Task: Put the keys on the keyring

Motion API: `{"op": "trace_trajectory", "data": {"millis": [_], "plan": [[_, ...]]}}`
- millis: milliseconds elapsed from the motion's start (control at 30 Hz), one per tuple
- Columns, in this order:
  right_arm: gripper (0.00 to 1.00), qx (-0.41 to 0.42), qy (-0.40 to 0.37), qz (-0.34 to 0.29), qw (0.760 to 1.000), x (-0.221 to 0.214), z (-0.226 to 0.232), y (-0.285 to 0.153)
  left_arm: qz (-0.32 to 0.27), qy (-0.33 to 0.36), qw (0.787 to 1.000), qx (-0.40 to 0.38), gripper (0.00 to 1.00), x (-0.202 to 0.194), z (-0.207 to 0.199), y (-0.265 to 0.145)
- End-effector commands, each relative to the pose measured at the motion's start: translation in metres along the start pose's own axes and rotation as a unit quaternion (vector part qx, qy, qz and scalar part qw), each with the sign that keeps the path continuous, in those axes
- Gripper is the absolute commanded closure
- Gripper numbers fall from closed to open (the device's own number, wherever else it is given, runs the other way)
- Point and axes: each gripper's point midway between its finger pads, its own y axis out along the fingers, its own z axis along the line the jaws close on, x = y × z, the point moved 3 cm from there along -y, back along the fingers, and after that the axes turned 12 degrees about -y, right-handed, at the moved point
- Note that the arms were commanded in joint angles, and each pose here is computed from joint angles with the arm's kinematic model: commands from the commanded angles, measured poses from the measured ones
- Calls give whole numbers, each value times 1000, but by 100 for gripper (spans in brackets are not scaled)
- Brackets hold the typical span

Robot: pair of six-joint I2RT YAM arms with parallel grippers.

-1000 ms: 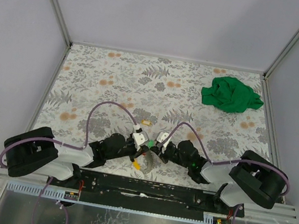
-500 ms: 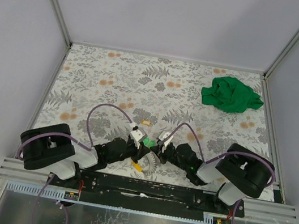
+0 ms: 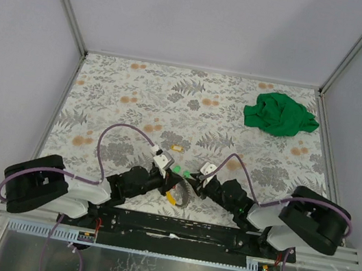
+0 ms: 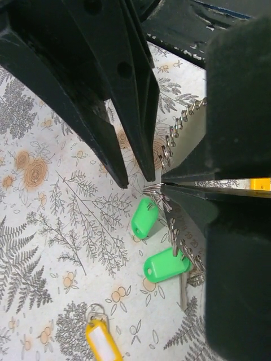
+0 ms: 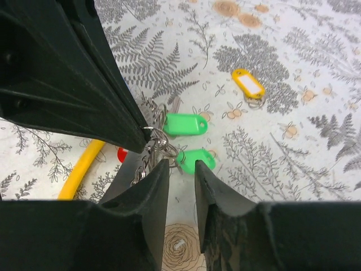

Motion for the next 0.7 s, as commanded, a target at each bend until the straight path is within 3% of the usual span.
{"op": "trace_trajectory", "data": {"millis": [0,267,667], "plan": [[68,9,-44,-8,999,24,-5,1,25,69,997,-6,100,5,-3,-1],[66,27,-106,-26,994,38,-7,-10,54,114,992,-22,100,3,-6,-2],[66,46,-102,-63,992,42,2,8,57,119,990,-41,100,2,-11,1]]}}
